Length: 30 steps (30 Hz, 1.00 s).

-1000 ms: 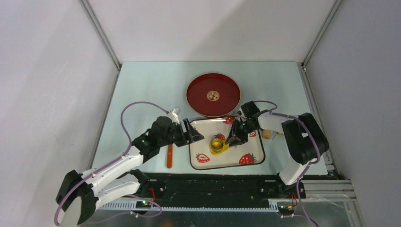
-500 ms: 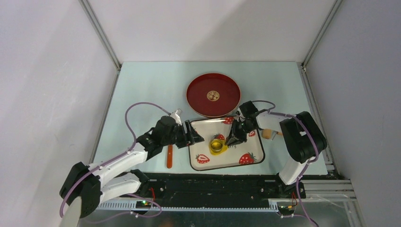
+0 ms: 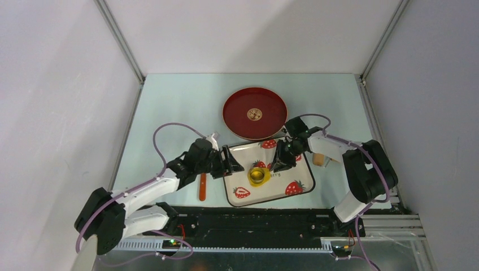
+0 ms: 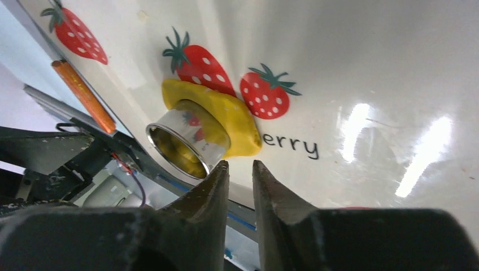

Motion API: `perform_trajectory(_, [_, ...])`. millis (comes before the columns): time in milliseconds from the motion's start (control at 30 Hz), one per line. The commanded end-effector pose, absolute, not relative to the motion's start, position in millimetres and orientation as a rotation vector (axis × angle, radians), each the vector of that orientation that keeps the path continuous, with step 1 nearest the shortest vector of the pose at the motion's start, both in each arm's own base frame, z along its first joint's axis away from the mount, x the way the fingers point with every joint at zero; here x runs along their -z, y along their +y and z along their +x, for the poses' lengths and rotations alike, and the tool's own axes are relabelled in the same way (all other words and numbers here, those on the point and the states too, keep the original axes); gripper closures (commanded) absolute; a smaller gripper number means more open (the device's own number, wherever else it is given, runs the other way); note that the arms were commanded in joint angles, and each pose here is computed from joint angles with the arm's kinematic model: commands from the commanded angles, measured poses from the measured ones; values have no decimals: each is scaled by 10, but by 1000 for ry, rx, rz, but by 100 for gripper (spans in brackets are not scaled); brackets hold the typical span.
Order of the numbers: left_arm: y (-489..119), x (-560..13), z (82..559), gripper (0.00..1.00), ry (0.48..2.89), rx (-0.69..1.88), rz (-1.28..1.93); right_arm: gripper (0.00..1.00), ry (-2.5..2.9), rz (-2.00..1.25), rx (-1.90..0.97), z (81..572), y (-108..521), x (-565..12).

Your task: Roll out the dumpling wrappers from the dough

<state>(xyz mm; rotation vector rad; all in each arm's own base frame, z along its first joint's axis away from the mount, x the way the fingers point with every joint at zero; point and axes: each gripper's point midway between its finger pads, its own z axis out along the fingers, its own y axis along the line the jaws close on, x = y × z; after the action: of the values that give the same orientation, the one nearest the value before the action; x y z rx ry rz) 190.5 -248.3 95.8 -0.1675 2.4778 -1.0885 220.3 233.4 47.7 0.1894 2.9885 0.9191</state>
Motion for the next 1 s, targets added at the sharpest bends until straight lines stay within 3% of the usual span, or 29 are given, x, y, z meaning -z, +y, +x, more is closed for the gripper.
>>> perform_trajectory(0, [-2445, -812, 1901, 30, 2518, 1052, -191, 71, 2967, 166, -812, 2252, 2209, -562])
perform_trajectory(867, [-2407, -406, 1848, 34, 2670, 949, -236, 70, 2995, 184, -1008, 2400, 2464, -180])
perform_trajectory(967, [-2402, -374, 1851, 34, 2680, 937, -241, 76, 3007, 191, -989, 2390, 2445, -144])
